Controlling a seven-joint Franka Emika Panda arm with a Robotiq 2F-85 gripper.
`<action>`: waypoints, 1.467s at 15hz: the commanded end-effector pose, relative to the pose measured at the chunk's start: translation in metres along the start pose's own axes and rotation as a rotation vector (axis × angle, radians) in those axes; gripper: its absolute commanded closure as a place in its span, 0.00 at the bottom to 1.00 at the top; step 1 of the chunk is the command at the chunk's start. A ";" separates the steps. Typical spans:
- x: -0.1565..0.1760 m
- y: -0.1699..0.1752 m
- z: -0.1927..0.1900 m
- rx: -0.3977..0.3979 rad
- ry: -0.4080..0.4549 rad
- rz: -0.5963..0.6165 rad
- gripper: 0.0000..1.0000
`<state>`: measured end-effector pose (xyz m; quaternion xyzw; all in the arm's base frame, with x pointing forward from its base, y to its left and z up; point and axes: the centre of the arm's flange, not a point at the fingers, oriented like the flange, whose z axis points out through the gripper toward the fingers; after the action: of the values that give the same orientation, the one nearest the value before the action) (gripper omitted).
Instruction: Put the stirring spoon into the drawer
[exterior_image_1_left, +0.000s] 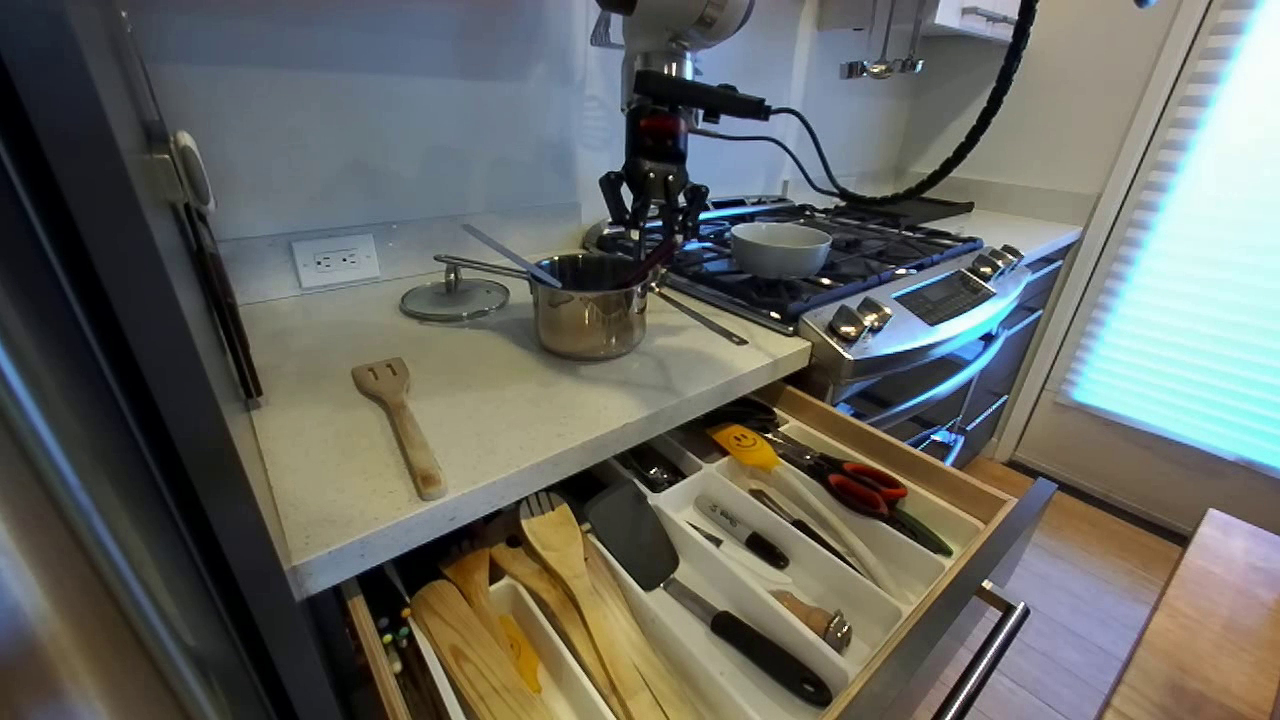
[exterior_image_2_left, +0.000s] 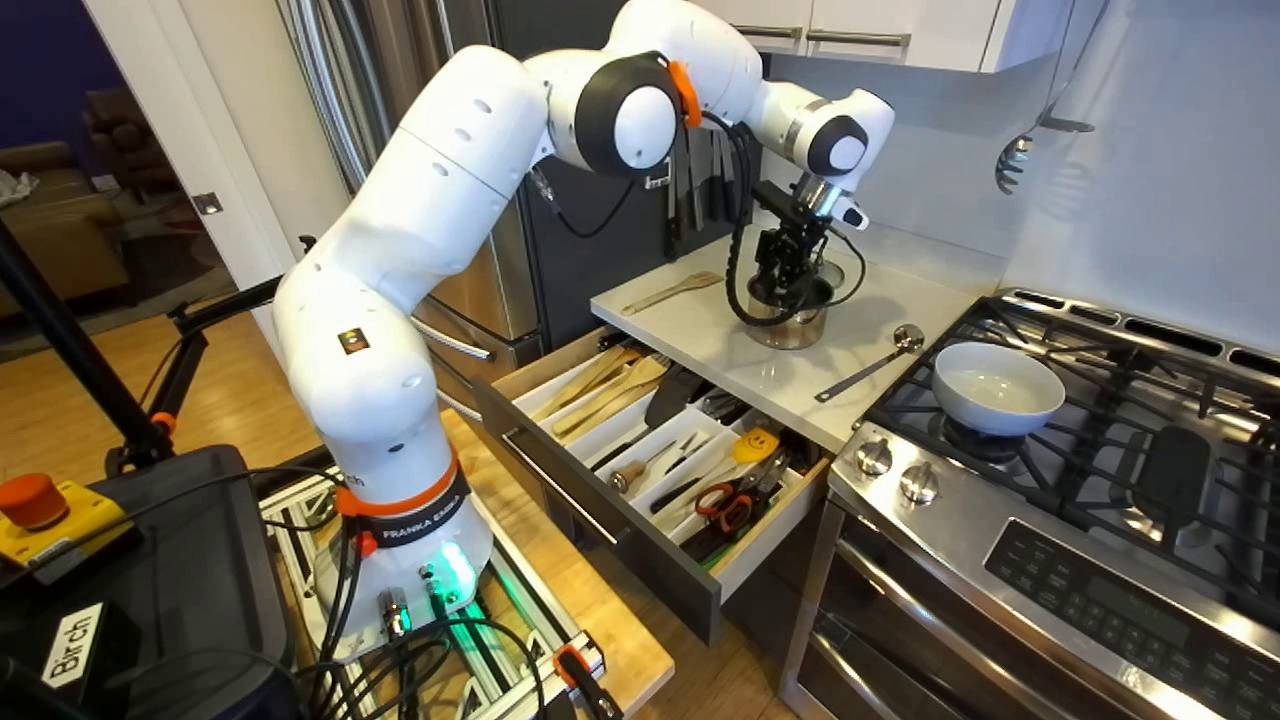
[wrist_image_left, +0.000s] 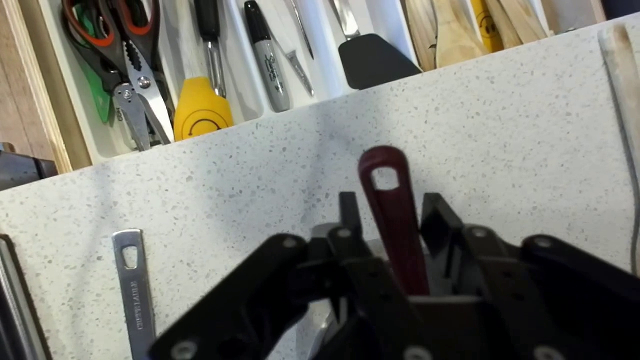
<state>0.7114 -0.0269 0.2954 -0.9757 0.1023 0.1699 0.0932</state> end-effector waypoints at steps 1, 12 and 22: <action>0.000 0.003 0.006 0.034 -0.021 0.038 0.91; -0.035 -0.033 -0.073 0.242 0.022 -0.062 0.94; -0.162 -0.025 -0.116 0.387 -0.223 -0.327 0.94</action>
<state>0.6572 0.0001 0.4663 -0.9409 -0.0024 0.1856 0.2833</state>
